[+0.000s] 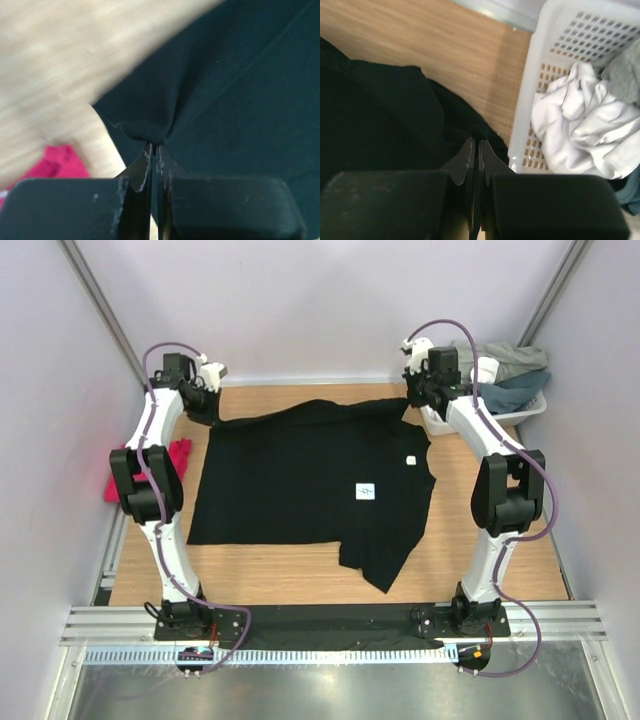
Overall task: Fold and stack the t-shirts
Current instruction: Fold the tshirt
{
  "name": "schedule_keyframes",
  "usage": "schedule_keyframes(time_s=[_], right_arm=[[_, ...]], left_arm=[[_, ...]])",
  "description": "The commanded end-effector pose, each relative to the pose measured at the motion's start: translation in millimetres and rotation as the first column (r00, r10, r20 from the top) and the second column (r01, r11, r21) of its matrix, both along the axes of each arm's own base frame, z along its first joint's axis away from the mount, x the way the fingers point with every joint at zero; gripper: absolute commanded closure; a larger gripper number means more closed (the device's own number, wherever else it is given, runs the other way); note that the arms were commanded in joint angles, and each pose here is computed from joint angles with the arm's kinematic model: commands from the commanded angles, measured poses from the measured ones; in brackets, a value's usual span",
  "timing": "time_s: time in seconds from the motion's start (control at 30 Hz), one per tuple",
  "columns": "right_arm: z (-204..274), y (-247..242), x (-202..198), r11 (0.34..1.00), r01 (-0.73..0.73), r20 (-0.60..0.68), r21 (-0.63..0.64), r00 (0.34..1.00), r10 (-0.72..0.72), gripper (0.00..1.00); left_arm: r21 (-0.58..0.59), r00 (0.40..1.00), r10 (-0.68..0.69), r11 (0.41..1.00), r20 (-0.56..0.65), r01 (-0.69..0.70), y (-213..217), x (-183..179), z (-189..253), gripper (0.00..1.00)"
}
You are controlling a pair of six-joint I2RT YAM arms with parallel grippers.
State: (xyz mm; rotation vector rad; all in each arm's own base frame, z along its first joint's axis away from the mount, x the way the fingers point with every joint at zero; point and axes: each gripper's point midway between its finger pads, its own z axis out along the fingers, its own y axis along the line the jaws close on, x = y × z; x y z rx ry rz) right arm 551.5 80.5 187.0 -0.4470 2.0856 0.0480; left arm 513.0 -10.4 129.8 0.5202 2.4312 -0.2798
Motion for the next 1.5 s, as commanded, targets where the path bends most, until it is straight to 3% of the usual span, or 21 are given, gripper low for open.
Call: schedule_keyframes(time_s=[0.0, 0.43, 0.87, 1.3, 1.47], right_arm=[[42.9, 3.6, -18.2, 1.000, -0.016, 0.072, 0.024, 0.997, 0.014, 0.99], [58.8, 9.3, -63.7, 0.999, -0.039, 0.065, 0.027, 0.997, 0.037, 0.99], [-7.8, 12.8, -131.6, 0.997, -0.081, -0.112, -0.007, 0.991, 0.080, 0.99], [-57.0, 13.5, -162.6, 0.993, -0.117, -0.241, 0.005, 0.964, 0.114, 0.99], [-67.7, 17.9, -178.5, 0.992, -0.126, -0.301, 0.032, 0.945, 0.130, 0.99]], left_arm=[[-0.020, 1.000, -0.006, 1.000, 0.013, 0.007, -5.8, -15.8, 20.3, 1.00], [0.032, 0.999, 0.000, 0.999, 0.042, -0.002, 6.3, -26.8, 29.7, 1.00], [0.025, 0.999, 0.012, 1.000, -0.039, -0.011, 8.6, -38.8, -1.5, 1.00], [0.024, 0.986, 0.041, 0.999, -0.161, -0.037, 8.7, -65.0, -36.0, 1.00], [0.064, 0.970, 0.096, 0.994, -0.224, -0.083, 17.2, -83.6, -50.2, 0.94]])
